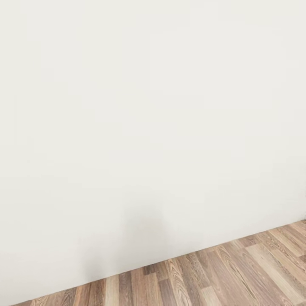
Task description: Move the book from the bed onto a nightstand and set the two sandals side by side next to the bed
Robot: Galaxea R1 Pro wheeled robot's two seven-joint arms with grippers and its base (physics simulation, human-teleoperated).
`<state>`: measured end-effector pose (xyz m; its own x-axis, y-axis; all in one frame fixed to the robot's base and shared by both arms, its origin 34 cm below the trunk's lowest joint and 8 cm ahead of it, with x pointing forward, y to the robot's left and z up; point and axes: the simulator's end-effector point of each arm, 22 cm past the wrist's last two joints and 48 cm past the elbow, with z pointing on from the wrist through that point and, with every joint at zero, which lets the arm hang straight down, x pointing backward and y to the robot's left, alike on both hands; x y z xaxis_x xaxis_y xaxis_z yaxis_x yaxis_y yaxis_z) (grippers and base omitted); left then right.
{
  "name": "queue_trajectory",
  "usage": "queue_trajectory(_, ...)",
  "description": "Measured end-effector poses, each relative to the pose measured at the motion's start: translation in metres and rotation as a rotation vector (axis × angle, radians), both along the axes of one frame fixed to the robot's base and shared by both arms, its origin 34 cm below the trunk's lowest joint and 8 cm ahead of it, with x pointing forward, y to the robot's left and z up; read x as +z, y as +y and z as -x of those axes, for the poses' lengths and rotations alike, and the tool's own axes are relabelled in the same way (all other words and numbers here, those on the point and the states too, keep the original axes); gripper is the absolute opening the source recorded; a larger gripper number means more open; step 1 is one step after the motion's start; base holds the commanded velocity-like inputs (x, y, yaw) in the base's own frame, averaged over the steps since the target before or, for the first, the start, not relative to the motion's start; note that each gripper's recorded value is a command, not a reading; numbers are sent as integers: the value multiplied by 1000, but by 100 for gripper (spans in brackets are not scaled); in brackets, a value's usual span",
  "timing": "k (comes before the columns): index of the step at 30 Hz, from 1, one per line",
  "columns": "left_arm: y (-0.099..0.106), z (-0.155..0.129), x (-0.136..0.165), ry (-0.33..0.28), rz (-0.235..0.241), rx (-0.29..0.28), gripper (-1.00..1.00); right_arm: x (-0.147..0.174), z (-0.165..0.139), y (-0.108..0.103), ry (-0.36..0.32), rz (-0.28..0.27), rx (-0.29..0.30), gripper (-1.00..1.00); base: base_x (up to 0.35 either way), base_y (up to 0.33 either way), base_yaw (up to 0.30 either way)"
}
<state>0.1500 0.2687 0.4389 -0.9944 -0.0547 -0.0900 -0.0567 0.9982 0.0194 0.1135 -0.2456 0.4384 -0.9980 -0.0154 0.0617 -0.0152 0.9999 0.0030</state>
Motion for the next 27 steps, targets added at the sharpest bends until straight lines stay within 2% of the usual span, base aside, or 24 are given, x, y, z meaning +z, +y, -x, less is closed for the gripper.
queue_trajectory(11, 0, 0, 0, 0, 0, 0, 100, 0, 0, 1, 1, -1, 0, 100, 0, 0, -61)
queue_trajectory(27, 0, 0, 0, 0, 0, 0, 100, 0, 1, 1, 1, -1, -1, 100, 0, 0, -11)
